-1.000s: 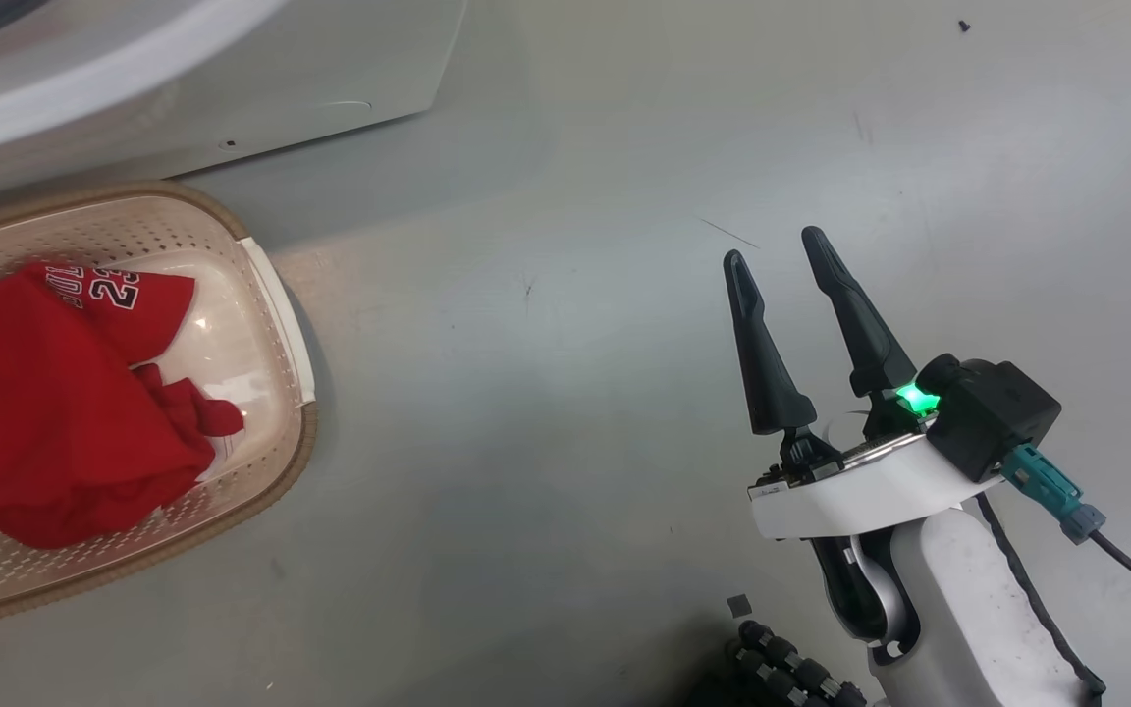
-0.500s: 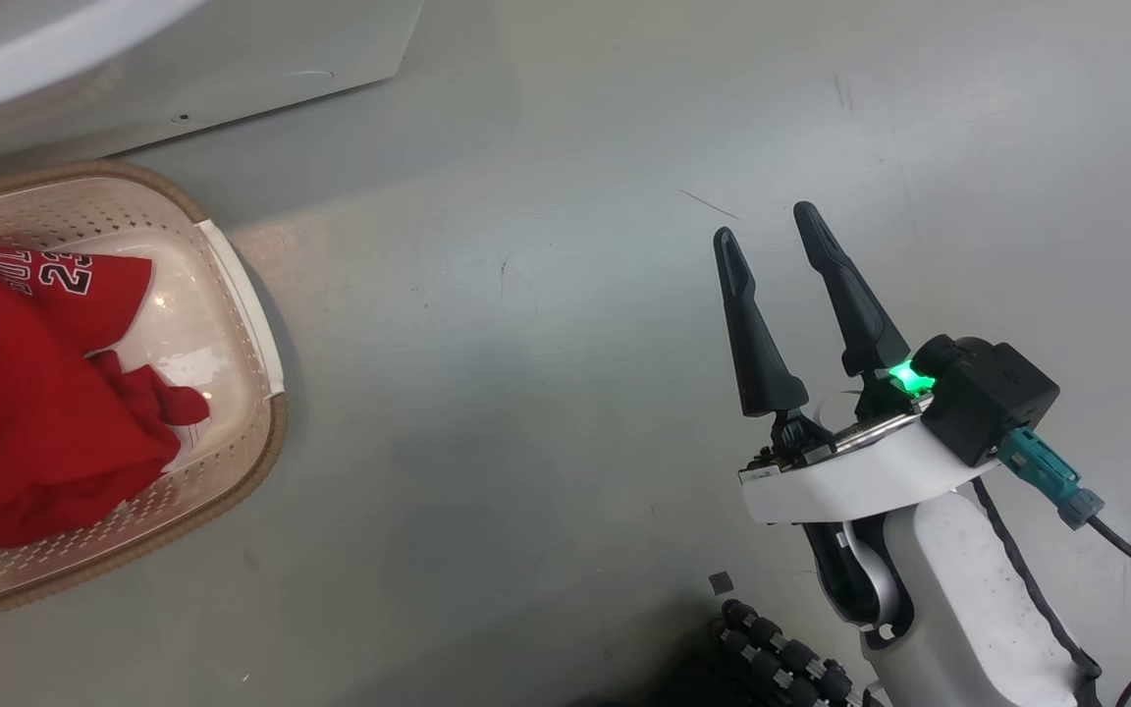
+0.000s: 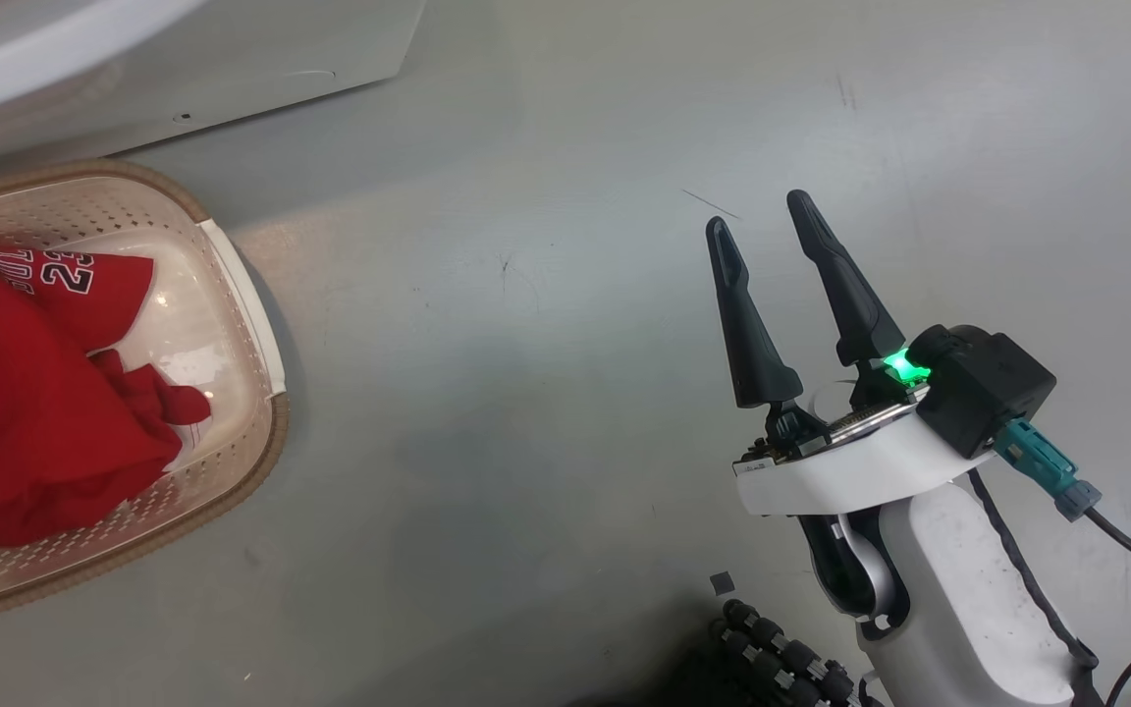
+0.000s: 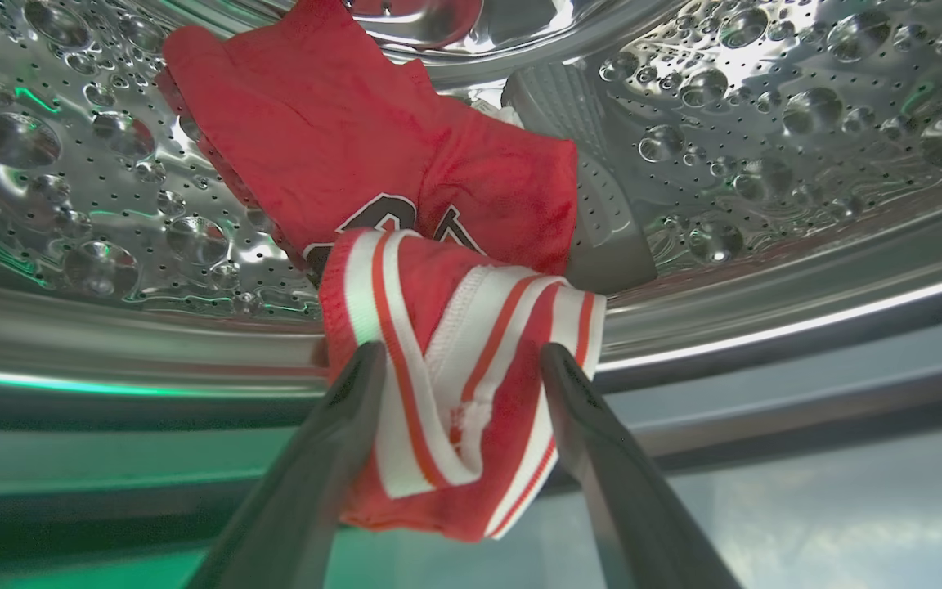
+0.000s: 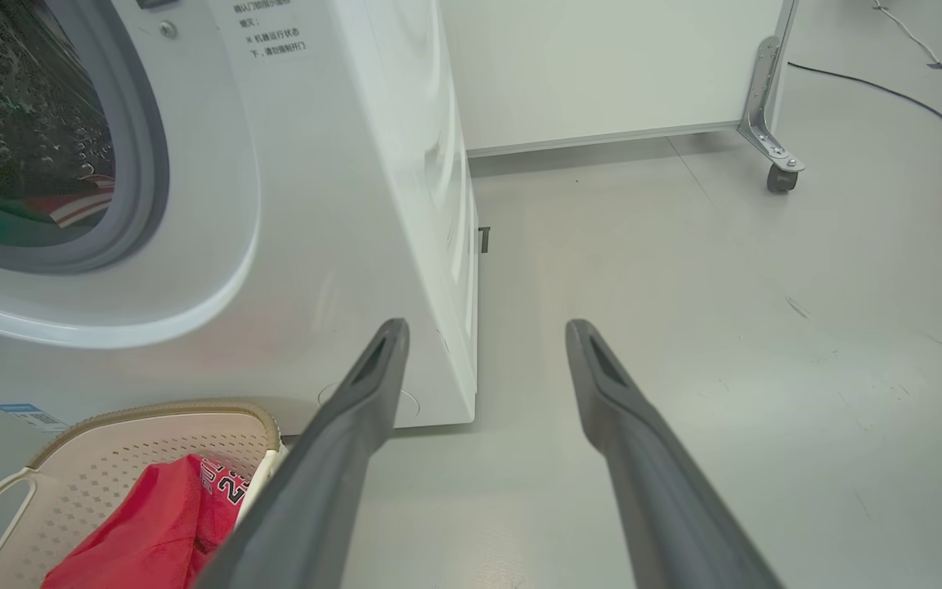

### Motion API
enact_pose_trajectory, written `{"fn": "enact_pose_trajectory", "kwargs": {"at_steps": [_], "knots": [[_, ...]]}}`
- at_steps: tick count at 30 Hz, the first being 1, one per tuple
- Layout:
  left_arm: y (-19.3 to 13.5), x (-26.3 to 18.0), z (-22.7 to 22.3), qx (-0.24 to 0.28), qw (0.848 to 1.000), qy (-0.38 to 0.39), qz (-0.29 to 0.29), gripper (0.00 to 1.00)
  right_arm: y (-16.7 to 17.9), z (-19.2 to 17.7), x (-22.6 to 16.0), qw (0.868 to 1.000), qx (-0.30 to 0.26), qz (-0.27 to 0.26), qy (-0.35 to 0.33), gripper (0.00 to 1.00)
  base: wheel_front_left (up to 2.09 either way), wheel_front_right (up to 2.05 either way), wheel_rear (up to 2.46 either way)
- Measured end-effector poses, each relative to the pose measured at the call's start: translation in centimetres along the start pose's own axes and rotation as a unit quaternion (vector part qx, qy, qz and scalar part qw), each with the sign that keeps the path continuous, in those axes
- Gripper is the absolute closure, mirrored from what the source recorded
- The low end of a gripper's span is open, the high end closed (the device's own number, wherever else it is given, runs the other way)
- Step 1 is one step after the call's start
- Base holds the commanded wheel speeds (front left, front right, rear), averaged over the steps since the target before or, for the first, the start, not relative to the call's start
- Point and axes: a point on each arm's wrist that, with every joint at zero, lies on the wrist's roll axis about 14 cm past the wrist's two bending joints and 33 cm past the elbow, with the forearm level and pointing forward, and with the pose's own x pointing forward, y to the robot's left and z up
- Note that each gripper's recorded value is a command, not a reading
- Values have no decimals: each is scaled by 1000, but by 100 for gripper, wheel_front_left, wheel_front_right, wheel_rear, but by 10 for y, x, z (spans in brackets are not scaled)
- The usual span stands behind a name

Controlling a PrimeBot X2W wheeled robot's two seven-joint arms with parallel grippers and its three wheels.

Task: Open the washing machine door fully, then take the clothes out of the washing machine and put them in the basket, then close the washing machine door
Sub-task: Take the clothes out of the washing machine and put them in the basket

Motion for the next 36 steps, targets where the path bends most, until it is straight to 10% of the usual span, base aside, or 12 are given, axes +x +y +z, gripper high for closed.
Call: {"fn": "enact_pose_trajectory", "kwargs": {"at_steps": [10, 11, 12, 17, 19, 20, 36], "knots": [[0, -1, -3, 24, 1000, 8, 8, 100, 2, 4, 2, 1000, 0, 3, -5, 0, 0, 0, 0], [0, -1, -2, 25, 1000, 7, 8, 69, 2, 4, 2, 1000, 0, 4, -6, 0, 0, 0, 0], [0, -2, -2, 26, 1000, 8, 8, 0, 2, 5, 2, 1000, 0, 4, -7, 0, 0, 0, 0], [-3, -3, -1, 29, 1000, 5, 2, 0, 4, 7, 3, 1000, 0, 7, -10, 0, 0, 0, 0], [-4, -3, 0, 32, 999, 2, 1, 45, 4, 7, 3, 1000, 0, 8, -10, 0, 0, 0, 0], [-4, -3, -1, 33, 999, 4, 1, 100, 4, 7, 3, 1000, 0, 8, -10, 0, 0, 0, 0], [-13, -7, 33, 94, 994, -47, -7, 100, 5, 7, 4, 1000, 3, 6, -10, 0, 0, 0, 0]]}}
